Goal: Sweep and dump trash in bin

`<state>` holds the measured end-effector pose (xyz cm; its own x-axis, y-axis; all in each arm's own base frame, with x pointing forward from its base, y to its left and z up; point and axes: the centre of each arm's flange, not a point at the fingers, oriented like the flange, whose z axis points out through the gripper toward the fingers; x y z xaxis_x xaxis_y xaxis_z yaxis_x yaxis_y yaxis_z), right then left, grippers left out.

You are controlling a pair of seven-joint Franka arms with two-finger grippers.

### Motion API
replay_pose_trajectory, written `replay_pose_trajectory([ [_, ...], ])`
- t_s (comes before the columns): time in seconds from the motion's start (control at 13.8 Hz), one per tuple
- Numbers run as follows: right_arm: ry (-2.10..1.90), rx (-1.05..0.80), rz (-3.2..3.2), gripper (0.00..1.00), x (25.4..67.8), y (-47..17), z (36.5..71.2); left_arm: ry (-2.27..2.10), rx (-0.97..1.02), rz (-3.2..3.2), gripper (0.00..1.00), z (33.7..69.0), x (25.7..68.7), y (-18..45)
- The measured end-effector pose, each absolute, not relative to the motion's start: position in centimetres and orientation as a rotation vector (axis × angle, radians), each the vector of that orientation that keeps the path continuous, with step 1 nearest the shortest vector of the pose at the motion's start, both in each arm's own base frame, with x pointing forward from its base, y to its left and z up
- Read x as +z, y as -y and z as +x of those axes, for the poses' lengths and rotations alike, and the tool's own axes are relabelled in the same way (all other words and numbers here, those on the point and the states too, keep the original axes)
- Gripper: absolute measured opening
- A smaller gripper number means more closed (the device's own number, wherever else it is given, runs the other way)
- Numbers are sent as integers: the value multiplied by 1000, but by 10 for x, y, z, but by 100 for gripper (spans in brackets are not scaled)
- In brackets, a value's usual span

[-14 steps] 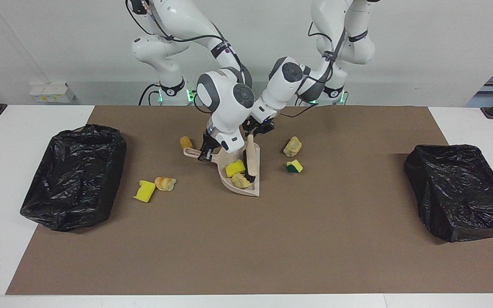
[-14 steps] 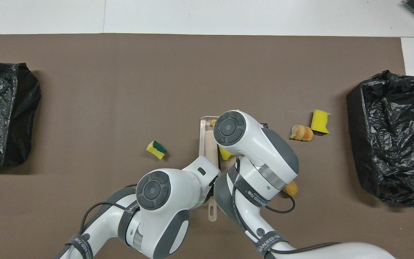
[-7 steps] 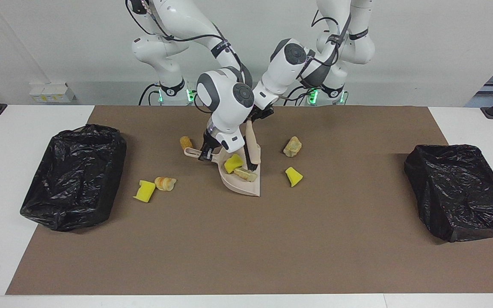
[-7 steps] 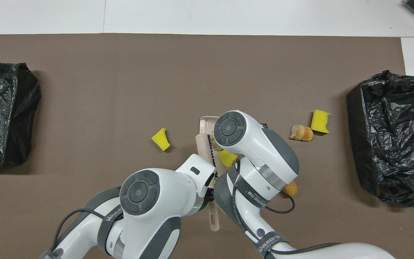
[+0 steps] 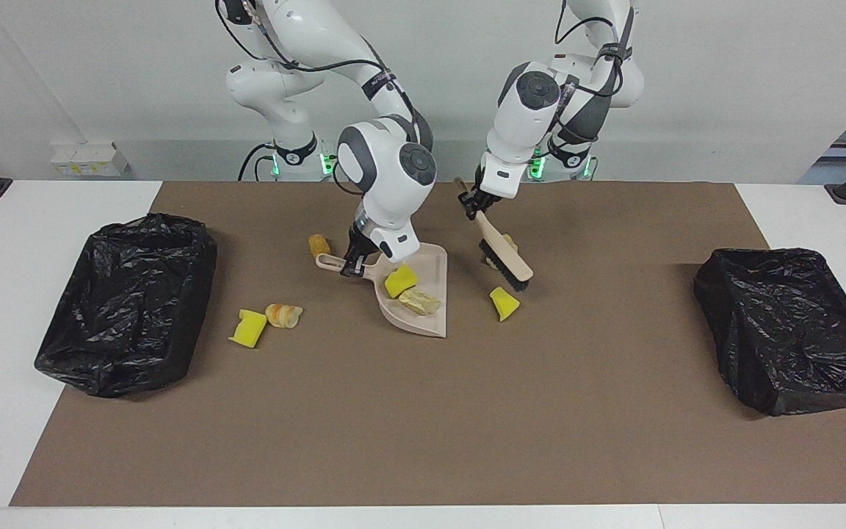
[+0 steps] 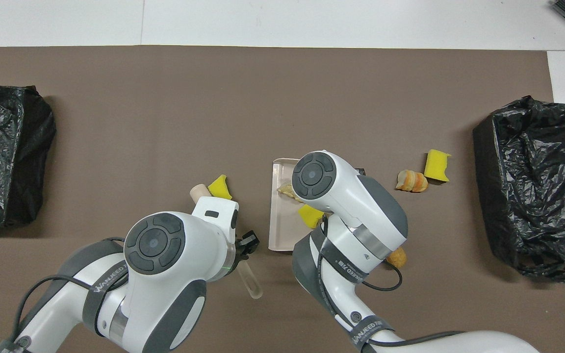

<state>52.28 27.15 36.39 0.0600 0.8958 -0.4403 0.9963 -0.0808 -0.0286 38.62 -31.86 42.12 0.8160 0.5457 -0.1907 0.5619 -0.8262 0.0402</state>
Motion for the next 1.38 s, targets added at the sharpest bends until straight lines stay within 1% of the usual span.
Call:
replay_pose_trajectory([
  [0.22, -1915, -494, 2058, 32, 364, -273, 523, -1214, -307, 2857, 26, 367, 410, 309],
  [0.36, -1916, -495, 2057, 32, 363, -273, 523, -1309, -335, 2862, 26, 352, 398, 305],
  [0.51, -1916, -495, 2057, 32, 363, -273, 523, -1310, -343, 2886, 26, 339, 382, 305],
  [0.73, -1916, -494, 2058, 32, 362, -272, 523, -1156, -326, 2931, 26, 336, 370, 306],
  [0.87, -1915, -490, 2067, 32, 361, -270, 524, -962, -331, 2974, 26, 348, 364, 299],
  [1.38, -1914, -492, 2081, 32, 360, -268, 524, -533, -349, 2988, 26, 411, 345, 294],
])
